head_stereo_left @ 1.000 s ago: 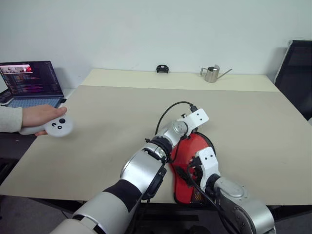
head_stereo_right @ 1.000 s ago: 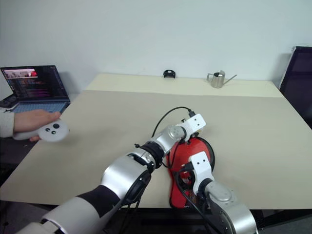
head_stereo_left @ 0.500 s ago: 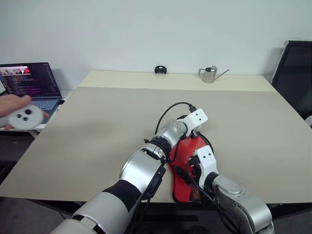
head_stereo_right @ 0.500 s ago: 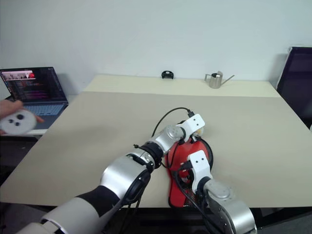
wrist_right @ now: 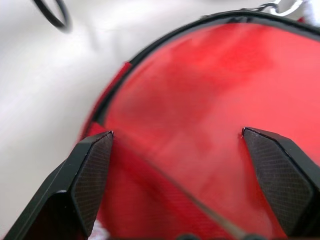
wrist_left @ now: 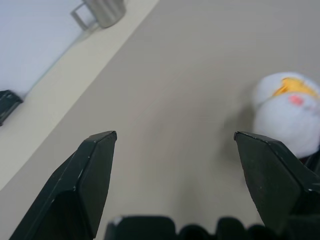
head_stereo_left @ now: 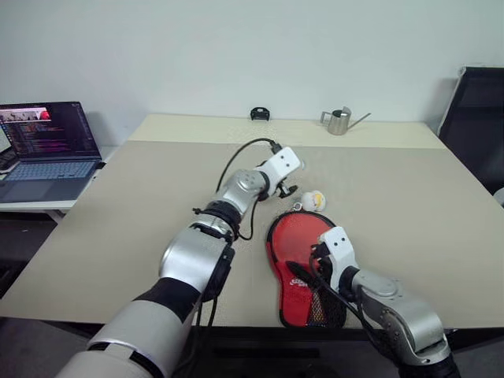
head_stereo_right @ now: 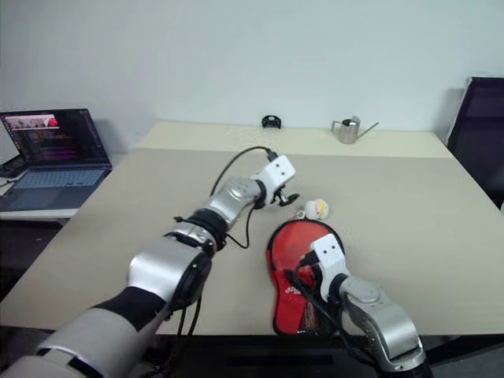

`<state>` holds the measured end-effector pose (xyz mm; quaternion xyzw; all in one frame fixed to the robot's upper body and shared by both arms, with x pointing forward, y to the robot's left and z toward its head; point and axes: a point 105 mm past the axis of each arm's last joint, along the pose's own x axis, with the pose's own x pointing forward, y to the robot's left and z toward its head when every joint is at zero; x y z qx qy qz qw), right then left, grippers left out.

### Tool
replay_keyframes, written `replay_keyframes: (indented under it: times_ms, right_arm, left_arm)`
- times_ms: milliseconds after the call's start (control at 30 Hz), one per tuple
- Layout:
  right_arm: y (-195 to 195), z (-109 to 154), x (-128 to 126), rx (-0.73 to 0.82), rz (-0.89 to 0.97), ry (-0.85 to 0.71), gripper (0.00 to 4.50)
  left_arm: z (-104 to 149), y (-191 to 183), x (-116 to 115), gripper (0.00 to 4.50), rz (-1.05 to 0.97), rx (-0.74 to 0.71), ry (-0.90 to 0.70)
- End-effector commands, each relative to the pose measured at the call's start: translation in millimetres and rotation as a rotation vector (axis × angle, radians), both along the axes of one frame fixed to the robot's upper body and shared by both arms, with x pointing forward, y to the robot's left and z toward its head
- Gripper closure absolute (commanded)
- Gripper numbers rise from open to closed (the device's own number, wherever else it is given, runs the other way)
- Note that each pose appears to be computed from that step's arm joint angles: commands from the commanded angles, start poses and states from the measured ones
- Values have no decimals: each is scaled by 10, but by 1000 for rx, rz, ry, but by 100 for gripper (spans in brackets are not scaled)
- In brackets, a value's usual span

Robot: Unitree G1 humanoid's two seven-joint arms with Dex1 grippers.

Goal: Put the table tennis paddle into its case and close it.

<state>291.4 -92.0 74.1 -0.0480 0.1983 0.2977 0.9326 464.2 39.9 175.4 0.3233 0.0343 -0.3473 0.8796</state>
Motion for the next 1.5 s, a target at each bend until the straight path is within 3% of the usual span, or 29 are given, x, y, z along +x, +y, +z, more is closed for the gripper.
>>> replay_keyframes:
  times_ms: [33, 300, 533, 733, 1133, 1500]
  right_arm:
    - [-323, -470, -100, -72, -65, 198, 0]
    - [-389, -198, -136, -60, 108, 152, 0]
    - [-356, 291, -158, 26, 218, 16, 0]
    - [-635, 579, -237, -17, 177, -51, 0]
    - [-883, 878, -77, -22, 66, -132, 0]
    - [-928, 1018, 30, 4, -1, -180, 0]
  left_arm:
    - [162, 106, -11, 40, -44, -84, -14]
    - [-67, 262, -413, 40, -330, -335, 212]
    - [-207, 262, -795, 40, -440, -332, 267]
    - [-358, 238, -1144, 40, -512, -274, 319]
    - [-319, -380, -1123, 40, -608, -203, 295]
    - [-706, -535, -1142, 40, -647, -96, 374]
